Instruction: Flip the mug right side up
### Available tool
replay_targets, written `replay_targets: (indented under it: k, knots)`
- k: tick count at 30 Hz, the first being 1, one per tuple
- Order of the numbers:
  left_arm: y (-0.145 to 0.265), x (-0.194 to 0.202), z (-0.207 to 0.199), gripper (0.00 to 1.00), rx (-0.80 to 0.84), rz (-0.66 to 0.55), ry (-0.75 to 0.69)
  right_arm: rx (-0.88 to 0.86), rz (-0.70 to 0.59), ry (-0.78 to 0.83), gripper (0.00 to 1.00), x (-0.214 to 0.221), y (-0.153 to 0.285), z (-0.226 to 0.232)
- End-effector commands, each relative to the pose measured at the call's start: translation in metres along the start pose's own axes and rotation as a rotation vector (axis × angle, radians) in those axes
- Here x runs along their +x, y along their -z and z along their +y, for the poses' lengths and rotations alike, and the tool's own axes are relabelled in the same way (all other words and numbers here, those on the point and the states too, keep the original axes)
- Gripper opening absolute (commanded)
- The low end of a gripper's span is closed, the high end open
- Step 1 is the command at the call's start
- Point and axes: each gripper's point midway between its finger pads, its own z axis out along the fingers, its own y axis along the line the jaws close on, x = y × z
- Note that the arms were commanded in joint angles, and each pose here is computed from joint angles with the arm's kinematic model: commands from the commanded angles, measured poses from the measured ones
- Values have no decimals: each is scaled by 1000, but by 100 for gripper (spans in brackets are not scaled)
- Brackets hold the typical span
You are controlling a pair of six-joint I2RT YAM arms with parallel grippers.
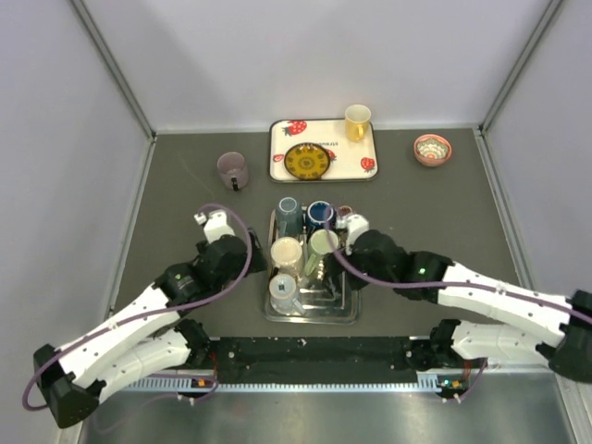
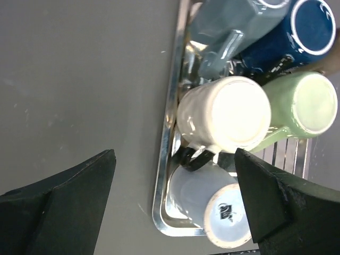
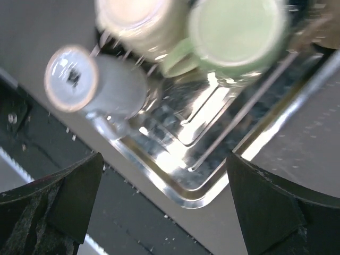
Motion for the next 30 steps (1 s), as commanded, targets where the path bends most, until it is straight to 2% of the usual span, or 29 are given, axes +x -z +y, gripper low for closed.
replay_targets:
  k: [1,3,5,7,10,18,24,30]
  knots:
    - [15,-21,23,99,-23,-169,214,18,10,200,99,-11,-2,35]
    - [23,-26,34,99,-19,-229,295,10,53,262,99,3,-10,50]
    - [31,-32,35,99,39,-276,305,-44,79,314,97,12,-15,62]
    - [37,-34,35,99,74,-295,292,-140,110,344,88,20,-15,77]
    - [45,-35,35,99,123,-304,282,-210,144,389,80,28,-16,87]
    - [40,-27,33,97,115,-265,234,-218,252,456,77,50,-42,104]
    - [35,-24,37,96,80,-257,236,-203,247,463,75,41,-56,116]
    - [32,-18,38,95,83,-249,250,-158,267,466,65,40,-74,117]
